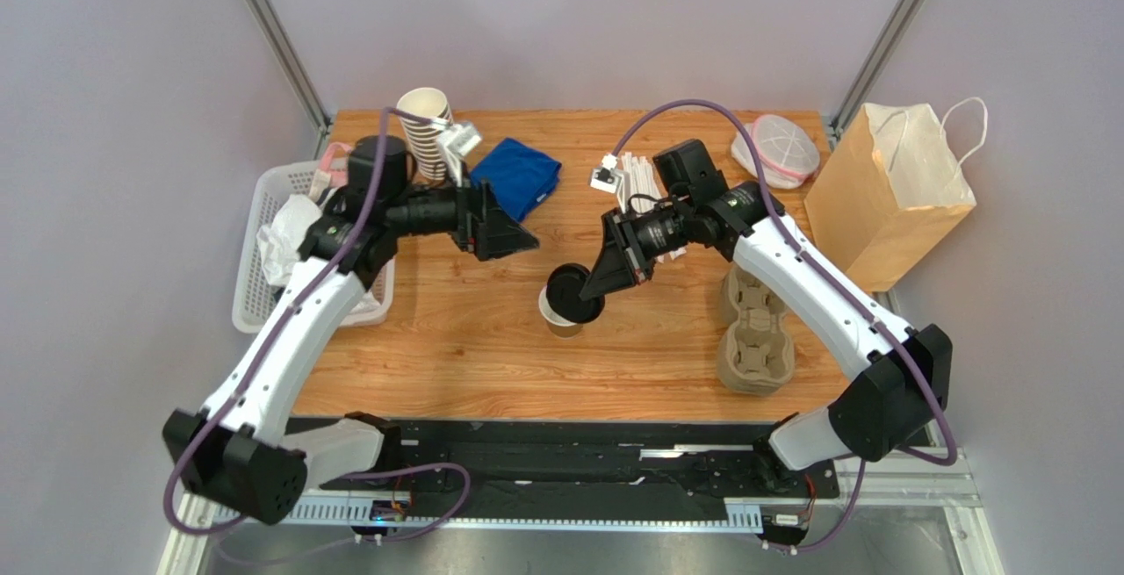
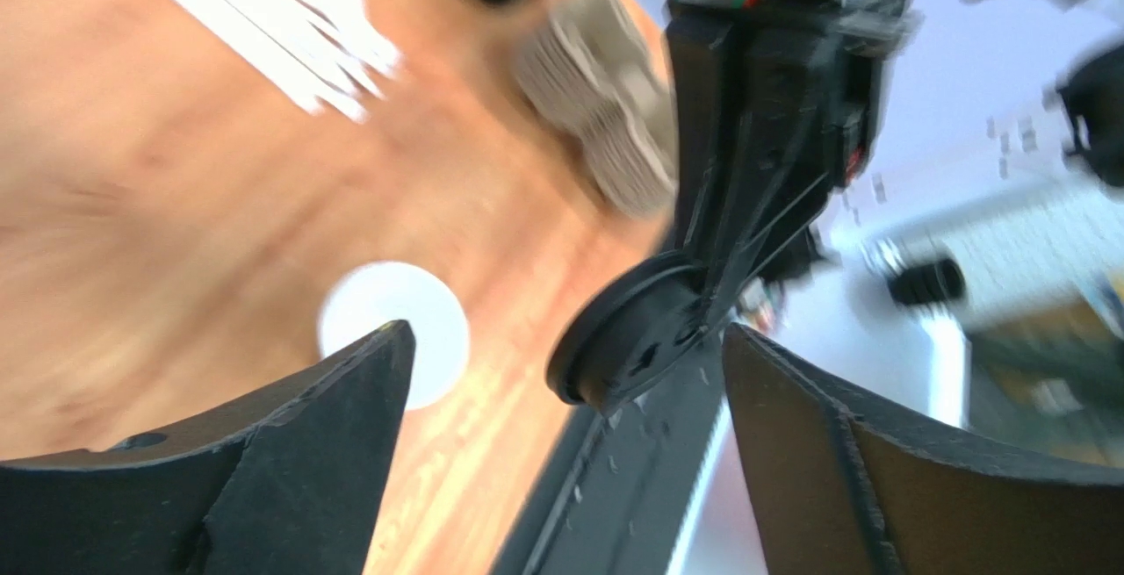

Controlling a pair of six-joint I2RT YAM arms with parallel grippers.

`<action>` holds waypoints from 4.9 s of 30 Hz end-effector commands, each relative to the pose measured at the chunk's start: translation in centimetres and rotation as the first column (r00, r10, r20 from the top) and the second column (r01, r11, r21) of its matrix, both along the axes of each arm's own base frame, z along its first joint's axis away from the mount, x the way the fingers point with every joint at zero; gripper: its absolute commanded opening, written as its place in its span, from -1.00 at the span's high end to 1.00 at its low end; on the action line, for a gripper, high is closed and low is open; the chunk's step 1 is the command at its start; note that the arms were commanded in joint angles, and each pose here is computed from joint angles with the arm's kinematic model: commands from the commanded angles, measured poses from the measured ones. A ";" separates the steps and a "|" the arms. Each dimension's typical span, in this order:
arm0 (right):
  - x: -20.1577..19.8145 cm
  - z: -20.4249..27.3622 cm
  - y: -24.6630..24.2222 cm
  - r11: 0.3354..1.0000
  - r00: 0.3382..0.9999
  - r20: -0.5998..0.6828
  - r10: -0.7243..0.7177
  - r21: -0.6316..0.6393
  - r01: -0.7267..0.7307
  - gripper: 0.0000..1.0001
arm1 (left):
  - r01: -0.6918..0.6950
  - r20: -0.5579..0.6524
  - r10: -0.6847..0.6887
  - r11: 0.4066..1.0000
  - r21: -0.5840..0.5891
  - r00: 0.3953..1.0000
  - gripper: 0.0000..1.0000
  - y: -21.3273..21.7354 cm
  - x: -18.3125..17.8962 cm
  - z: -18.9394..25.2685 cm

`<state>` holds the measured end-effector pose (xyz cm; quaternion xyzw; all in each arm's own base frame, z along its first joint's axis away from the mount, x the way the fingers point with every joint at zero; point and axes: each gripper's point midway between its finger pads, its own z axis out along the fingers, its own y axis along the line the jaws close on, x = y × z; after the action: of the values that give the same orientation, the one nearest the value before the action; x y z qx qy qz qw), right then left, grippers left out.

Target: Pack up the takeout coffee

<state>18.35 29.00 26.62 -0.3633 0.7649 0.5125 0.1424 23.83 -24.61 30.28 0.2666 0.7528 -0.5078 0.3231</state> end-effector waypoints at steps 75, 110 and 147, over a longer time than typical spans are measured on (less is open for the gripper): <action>10.4 -0.3 -7.7 0.862 0.862 0.036 -0.505 -0.036 0.506 -0.37 | -0.095 0.002 0.110 0.843 0.529 0.994 1.00 2.8 1.4 -7.6; 5.6 -6.6 -4.7 0.935 0.930 0.164 -0.328 -0.082 0.344 -0.07 | 0.001 -0.128 0.149 0.647 0.762 0.980 1.00 -2.6 4.3 -15.8; 4.4 -6.0 -2.4 0.963 0.956 0.143 -0.255 -0.048 0.264 -0.06 | 0.041 -0.155 0.123 0.641 0.767 0.980 1.00 -3.0 4.0 -16.1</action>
<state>22.25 25.73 19.36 -0.2837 0.8290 0.4250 0.2271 27.34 -26.68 13.38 0.3055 0.9350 -0.1469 0.1039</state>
